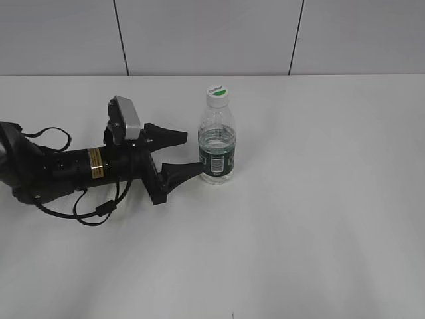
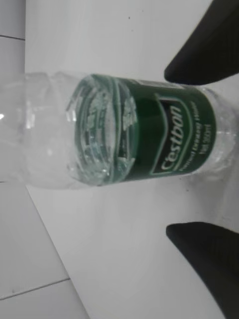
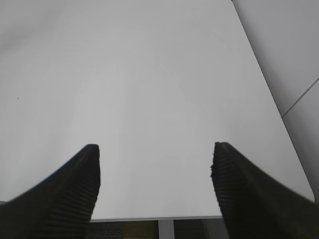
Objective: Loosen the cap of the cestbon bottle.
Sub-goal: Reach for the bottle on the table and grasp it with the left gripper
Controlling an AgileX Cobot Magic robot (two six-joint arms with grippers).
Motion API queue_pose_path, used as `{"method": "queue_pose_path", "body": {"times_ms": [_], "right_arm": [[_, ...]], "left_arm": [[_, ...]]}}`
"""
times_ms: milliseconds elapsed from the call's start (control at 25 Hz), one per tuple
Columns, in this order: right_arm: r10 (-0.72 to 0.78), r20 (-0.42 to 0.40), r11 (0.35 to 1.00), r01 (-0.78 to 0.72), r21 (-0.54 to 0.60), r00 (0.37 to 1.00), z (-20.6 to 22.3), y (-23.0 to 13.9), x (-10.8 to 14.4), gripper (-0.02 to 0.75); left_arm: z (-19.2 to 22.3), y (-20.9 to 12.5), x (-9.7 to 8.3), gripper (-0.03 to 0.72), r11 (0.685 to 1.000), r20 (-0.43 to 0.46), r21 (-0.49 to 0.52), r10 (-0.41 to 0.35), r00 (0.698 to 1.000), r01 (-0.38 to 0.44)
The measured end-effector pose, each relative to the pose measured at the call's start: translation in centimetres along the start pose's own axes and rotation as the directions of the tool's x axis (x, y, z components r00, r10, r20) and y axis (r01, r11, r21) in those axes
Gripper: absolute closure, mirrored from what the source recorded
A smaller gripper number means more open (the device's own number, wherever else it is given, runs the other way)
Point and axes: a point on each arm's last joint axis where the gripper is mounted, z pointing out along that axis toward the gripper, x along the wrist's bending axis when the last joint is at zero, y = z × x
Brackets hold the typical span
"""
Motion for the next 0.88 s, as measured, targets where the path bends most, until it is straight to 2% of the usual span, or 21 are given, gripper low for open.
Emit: {"method": "queue_pose_path", "body": {"times_ms": [200, 440, 600, 880], "right_arm": [[0.000, 0.000, 1.000, 0.000, 0.000, 1.000, 0.0, 0.0, 0.0, 0.204], [0.000, 0.000, 1.000, 0.000, 0.000, 1.000, 0.0, 0.0, 0.0, 0.204], [0.000, 0.000, 1.000, 0.000, 0.000, 1.000, 0.0, 0.0, 0.0, 0.204], [0.000, 0.000, 1.000, 0.000, 0.000, 1.000, 0.0, 0.0, 0.0, 0.204]], "left_arm": [[1.6, 0.6, -0.4, 0.164, 1.000, 0.037, -0.022, 0.018, 0.999, -0.017], [3.1, 0.1, -0.3, 0.164, 0.999, 0.064, -0.030, -0.013, 0.998, 0.015], [4.0, 0.5, -0.6, 0.164, 0.999, 0.080, -0.043, -0.005, 0.997, 0.009], [5.2, 0.3, -1.3, 0.164, 0.998, 0.061, -0.055, -0.036, 0.997, 0.040]]}}
